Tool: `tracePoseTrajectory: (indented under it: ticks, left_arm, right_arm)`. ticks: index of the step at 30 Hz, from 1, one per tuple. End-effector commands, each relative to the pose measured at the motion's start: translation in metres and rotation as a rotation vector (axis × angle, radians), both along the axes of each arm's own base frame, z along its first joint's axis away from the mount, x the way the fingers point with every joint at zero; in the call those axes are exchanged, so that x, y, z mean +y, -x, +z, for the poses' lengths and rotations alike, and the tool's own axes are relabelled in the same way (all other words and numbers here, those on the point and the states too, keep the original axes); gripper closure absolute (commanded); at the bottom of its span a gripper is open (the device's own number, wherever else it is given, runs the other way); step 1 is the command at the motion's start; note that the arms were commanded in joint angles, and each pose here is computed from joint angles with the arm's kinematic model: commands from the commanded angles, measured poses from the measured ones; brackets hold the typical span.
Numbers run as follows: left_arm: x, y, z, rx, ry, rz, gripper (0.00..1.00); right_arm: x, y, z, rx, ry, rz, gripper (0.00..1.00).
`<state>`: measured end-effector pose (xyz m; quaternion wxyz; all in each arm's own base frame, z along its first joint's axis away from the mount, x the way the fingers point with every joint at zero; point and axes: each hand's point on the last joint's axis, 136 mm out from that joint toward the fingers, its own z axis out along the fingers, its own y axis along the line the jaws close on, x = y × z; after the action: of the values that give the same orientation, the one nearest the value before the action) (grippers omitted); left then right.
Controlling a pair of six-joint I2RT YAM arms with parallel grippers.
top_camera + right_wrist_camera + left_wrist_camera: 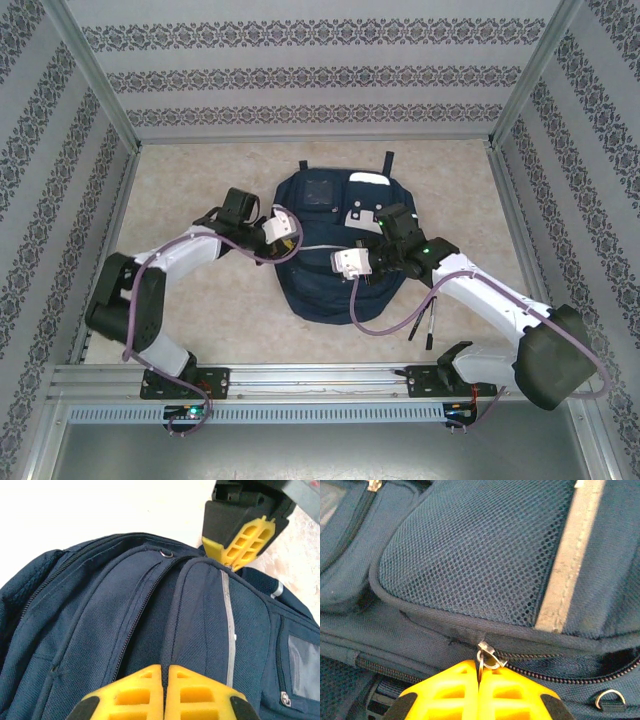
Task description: Pack books, pencil case, and school supplies into a backpack
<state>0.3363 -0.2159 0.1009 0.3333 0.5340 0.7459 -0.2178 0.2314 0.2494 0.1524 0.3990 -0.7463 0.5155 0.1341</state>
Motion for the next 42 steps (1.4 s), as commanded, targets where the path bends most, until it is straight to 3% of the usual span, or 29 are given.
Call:
tracePoseTrajectory:
  ticks: [1, 4, 8, 10, 11, 13, 16, 20, 24, 31, 37, 38, 39, 42]
  left_arm:
    - [0.023, -0.043, -0.013, -0.008, -0.095, 0.114, 1.0]
    - [0.018, -0.048, -0.018, 0.017, -0.069, 0.124, 1.0]
    - [0.032, -0.063, -0.02, -0.019, -0.091, 0.254, 0.94]
    - [0.037, -0.063, -0.018, -0.029, -0.11, 0.265, 0.81]
    - [0.036, -0.058, -0.016, -0.036, -0.111, 0.236, 0.71]
    - [0.029, -0.041, -0.006, -0.058, -0.088, 0.133, 0.59]
    - [0.022, -0.015, 0.012, -0.132, -0.039, 0.001, 0.5]
    - [0.007, 0.012, 0.04, -0.283, 0.032, -0.156, 0.29]
    - [-0.016, 0.018, 0.06, -0.37, 0.077, -0.218, 0.23]
    - [-0.044, 0.025, 0.037, -0.364, 0.056, -0.321, 0.22]
    - [-0.068, 0.005, 0.032, -0.446, 0.026, -0.29, 0.23]
    - [-0.07, 0.0, 0.032, -0.433, 0.031, -0.271, 0.27]
    - [-0.071, -0.003, 0.033, -0.407, 0.029, -0.26, 0.39]
    - [-0.071, 0.001, 0.033, -0.346, 0.005, -0.291, 0.86]
  right_arm:
    - [-0.003, 0.033, -0.012, 0.071, 0.029, 0.074, 1.0]
    - [-0.002, 0.032, -0.012, 0.063, 0.028, 0.072, 1.0]
    - [0.0, 0.031, -0.006, 0.069, -0.006, 0.066, 1.0]
    - [0.001, 0.027, -0.003, 0.066, -0.029, 0.054, 1.0]
    - [0.001, 0.025, -0.001, 0.067, -0.04, 0.048, 1.0]
    - [0.001, 0.022, 0.002, 0.065, -0.053, 0.044, 1.0]
    - [0.003, 0.019, 0.009, 0.068, -0.082, 0.044, 1.0]
    - [0.006, 0.014, 0.019, 0.09, -0.134, 0.029, 1.0]
    - [0.008, 0.012, 0.03, 0.124, -0.199, 0.016, 1.0]
    - [0.01, 0.011, 0.038, 0.149, -0.246, 0.008, 1.0]
    - [0.015, 0.014, 0.044, 0.184, -0.281, 0.022, 1.0]
    - [0.014, 0.014, 0.043, 0.187, -0.281, 0.019, 1.0]
    - [0.014, 0.014, 0.042, 0.188, -0.277, 0.013, 1.0]
    - [0.007, 0.003, 0.025, 0.188, -0.216, -0.067, 1.0]
